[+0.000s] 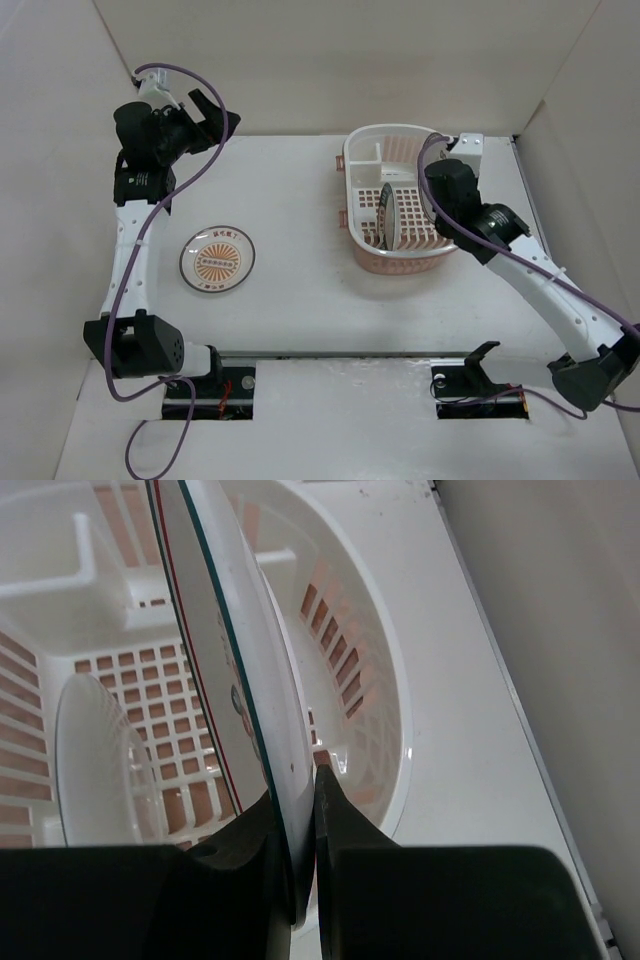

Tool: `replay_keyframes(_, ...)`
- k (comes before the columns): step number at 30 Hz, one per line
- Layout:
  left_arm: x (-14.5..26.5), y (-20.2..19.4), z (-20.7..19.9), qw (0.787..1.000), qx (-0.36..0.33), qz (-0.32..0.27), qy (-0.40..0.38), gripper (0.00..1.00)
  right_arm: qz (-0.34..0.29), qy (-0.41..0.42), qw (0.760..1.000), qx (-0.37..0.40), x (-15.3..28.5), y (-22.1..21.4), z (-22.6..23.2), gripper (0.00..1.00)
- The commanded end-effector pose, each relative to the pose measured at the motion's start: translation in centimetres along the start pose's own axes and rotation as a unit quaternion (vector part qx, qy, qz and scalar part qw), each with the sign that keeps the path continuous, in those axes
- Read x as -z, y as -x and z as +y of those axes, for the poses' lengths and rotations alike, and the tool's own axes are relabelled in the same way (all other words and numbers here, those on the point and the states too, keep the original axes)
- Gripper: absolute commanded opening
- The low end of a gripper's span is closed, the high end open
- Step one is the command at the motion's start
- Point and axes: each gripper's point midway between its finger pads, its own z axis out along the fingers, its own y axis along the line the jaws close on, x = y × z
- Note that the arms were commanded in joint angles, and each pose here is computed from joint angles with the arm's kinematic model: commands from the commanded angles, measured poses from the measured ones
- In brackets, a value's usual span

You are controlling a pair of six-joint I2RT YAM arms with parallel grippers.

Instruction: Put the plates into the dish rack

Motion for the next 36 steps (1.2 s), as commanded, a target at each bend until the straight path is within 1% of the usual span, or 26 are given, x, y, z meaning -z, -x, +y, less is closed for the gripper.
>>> replay_keyframes(1, 1.6, 2.8, -1.9, 0.998, -0.032, -0.044, -0.01, 1.0, -0.02, -0.016, 0.999, -0.027, 0.0, 1.0, -0.7, 0.0)
replay_keyframes(6, 1.7, 2.7, -2.2, 0.999, -0.032, -0.04, -0.018, 1.0, -0.001, -0.009, 1.0, -0.016, -1.4, -0.7, 1.0, 0.0)
replay_keyframes(11, 1.6, 2.9, -2.3, 0.998, -0.034, -0.044, -0.021, 1.0, 0.029, -0.001, 1.0, 0.002, -2.3, -3.5, 2.5, 0.0)
replay_keyframes(23, 1.9, 3.2, -2.0, 0.998, -0.034, -0.052, -0.007, 1.0, 0.079, 0.008, 0.997, -0.004, -3.2, -8.4, 4.5, 0.0)
replay_keyframes(30, 1.9, 3.2, -1.9, 0.998, -0.038, -0.052, -0.006, 1.0, 0.082, 0.002, 0.996, -0.017, -3.2, -8.8, 4.8, 0.0)
replay_keyframes(36, 1.9, 3.1, -1.7, 0.998, -0.036, -0.05, 0.0, 1.0, 0.094, -0.006, 0.996, -0.006, -3.1, -9.7, 4.8, 0.0)
